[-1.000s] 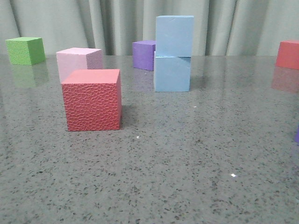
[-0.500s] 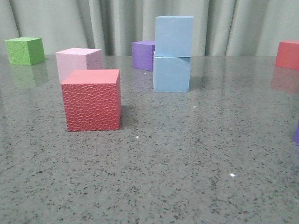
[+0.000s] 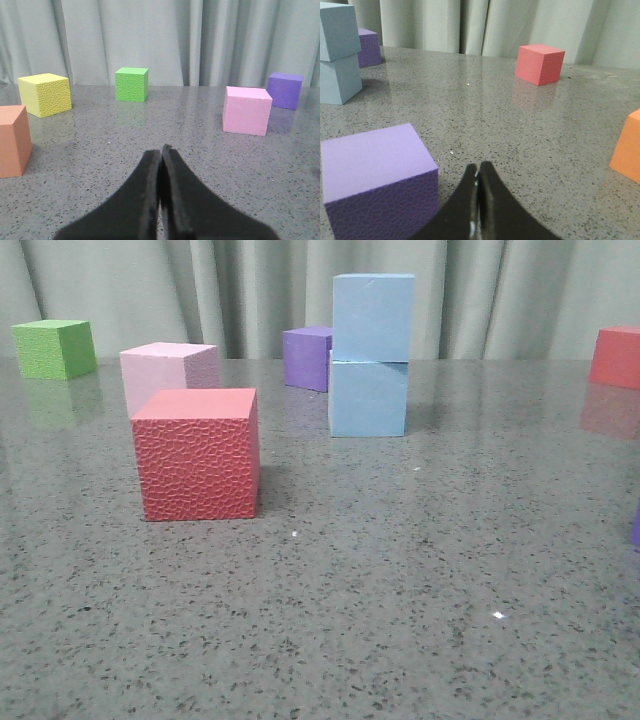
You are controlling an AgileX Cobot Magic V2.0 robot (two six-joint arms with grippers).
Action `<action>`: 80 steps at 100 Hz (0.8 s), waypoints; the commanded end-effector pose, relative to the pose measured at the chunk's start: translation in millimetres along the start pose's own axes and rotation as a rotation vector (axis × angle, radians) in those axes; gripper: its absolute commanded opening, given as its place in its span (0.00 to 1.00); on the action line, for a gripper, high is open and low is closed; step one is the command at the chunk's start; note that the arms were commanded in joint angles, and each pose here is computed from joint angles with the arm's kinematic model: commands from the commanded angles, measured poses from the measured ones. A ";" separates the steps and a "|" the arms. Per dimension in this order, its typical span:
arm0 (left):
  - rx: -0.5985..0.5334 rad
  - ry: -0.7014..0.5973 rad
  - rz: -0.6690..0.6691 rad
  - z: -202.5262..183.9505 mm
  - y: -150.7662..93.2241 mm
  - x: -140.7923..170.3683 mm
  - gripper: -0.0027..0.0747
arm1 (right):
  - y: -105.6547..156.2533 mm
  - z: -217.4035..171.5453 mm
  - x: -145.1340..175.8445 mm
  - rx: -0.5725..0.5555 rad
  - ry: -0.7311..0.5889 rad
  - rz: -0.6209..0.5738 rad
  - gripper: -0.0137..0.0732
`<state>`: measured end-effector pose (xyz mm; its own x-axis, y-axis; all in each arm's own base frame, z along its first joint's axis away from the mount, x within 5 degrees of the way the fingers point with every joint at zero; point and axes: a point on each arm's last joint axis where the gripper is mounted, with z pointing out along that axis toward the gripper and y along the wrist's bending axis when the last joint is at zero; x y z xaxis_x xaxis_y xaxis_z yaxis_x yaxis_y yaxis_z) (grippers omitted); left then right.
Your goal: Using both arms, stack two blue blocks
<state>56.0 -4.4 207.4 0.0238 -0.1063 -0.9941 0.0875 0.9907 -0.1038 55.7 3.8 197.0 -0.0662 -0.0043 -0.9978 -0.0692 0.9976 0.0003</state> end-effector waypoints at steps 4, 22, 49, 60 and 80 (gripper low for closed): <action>0.021 -0.088 0.002 -2.2 -1.2 -0.6 0.01 | -0.1 -2.7 -14.2 0.005 -0.152 -0.006 0.08; 0.021 -0.088 0.002 -2.2 -1.2 -0.6 0.01 | -0.1 -1.3 -9.3 0.004 -0.166 -0.006 0.08; 0.021 -0.088 0.002 -2.2 -1.2 -0.6 0.01 | -0.1 -1.4 -9.4 0.005 -0.167 -0.018 0.08; 0.021 -0.088 0.002 -2.2 -1.2 -0.6 0.01 | -0.1 -1.4 -9.5 0.005 -0.167 -0.021 0.08; 0.021 -0.088 0.002 -2.2 -1.2 -0.6 0.01 | 0.0 -1.7 -11.3 0.005 -0.187 -0.021 0.08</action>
<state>56.0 -4.4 207.4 0.0238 -0.1063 -0.9941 0.0875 0.9907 -0.1038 56.7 4.0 198.5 0.0051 -0.0012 -1.0000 -0.0708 0.9975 -0.0016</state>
